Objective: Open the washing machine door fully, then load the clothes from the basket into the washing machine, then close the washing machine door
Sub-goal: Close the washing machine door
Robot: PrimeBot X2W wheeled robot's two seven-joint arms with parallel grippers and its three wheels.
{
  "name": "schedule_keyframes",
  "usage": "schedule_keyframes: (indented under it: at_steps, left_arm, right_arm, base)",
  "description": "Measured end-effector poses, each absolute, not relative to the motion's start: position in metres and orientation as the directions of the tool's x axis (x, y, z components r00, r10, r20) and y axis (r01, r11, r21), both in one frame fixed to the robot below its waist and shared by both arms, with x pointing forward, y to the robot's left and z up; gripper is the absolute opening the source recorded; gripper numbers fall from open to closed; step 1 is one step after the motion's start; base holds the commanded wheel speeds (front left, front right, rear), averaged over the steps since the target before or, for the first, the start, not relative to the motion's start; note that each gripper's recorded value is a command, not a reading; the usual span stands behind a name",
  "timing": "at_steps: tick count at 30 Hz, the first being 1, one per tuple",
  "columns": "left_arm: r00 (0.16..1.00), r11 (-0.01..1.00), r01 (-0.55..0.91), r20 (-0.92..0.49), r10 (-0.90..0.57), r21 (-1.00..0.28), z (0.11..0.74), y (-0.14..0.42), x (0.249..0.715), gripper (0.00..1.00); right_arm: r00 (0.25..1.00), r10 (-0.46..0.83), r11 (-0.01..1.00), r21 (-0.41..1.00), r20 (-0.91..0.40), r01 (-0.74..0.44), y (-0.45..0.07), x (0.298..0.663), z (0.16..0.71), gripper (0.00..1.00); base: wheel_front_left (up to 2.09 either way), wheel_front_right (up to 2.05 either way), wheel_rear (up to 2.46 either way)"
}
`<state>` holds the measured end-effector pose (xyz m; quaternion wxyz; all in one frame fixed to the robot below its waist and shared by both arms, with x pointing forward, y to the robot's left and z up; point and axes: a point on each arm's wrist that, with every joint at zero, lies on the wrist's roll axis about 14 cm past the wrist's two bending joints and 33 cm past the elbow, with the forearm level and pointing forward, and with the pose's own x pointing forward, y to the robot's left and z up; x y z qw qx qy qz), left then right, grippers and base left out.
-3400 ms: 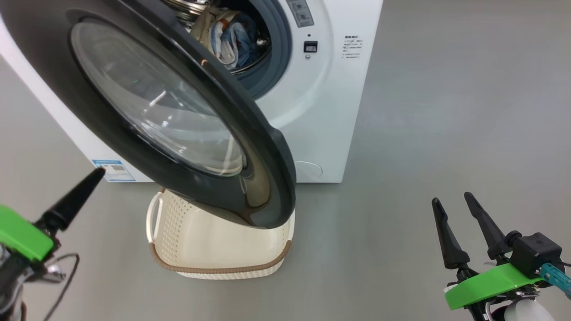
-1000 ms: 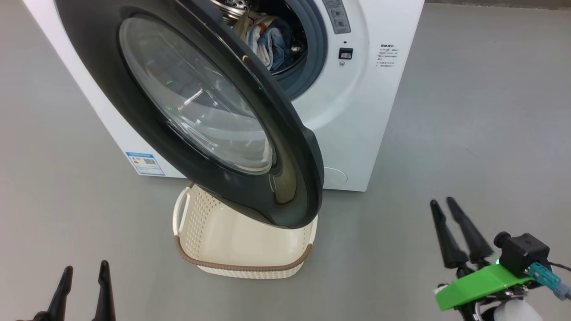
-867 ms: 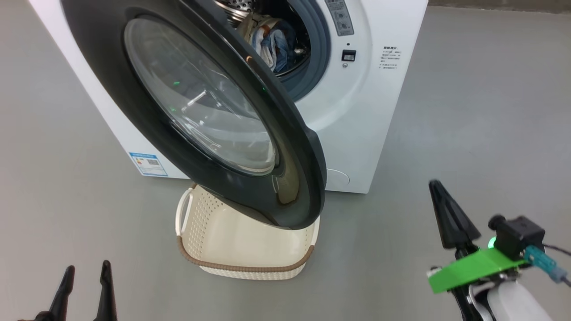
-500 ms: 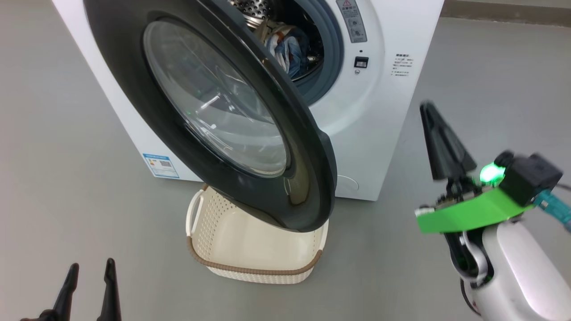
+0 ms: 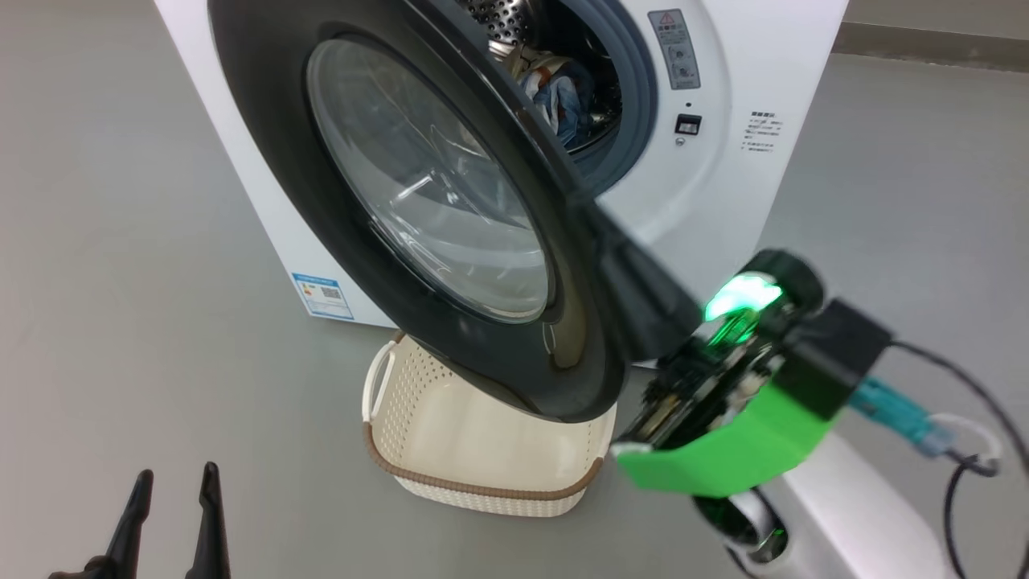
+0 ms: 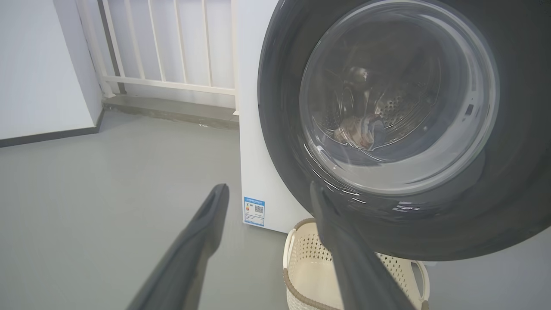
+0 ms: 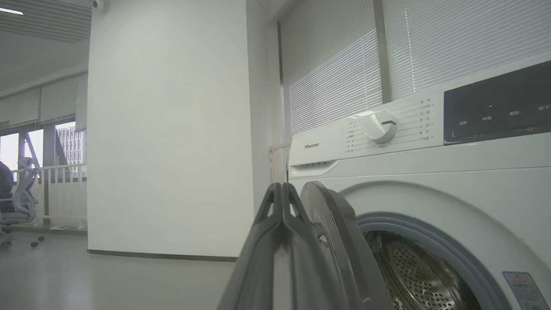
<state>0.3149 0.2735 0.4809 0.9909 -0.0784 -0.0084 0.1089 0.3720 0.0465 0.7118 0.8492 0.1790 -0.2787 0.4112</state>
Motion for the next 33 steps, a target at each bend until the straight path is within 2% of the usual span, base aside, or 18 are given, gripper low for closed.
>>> schedule_keyframes:
  at_steps: [7, 16, 33]
  left_arm:
    - [0.972, 0.959, -0.233, -0.016, 0.233, -0.159, 0.476, 0.276, 0.311, 1.0]
    - [0.968, 0.955, -0.251, -0.051, 0.246, -0.157, 0.467, 0.278, 0.311, 1.0]
    - [0.968, 0.956, -0.247, -0.076, 0.238, -0.158, 0.46, 0.272, 0.318, 1.0]
  right_arm:
    - [0.536, 0.707, 0.532, 0.153, 0.461, -0.833, 0.081, 0.364, 0.645, 0.0]
    - [0.592, 0.764, 0.543, 0.238, 0.256, -0.805, 0.092, 0.37, 0.567, 0.0]
    - [0.675, 0.73, 0.625, 0.296, 0.106, -0.722, 0.077, 0.4, 0.511, 0.0]
  base:
    - [0.0, 0.0, 0.0]
    - [0.0, 0.0, 0.0]
    - [0.0, 0.0, 0.0]
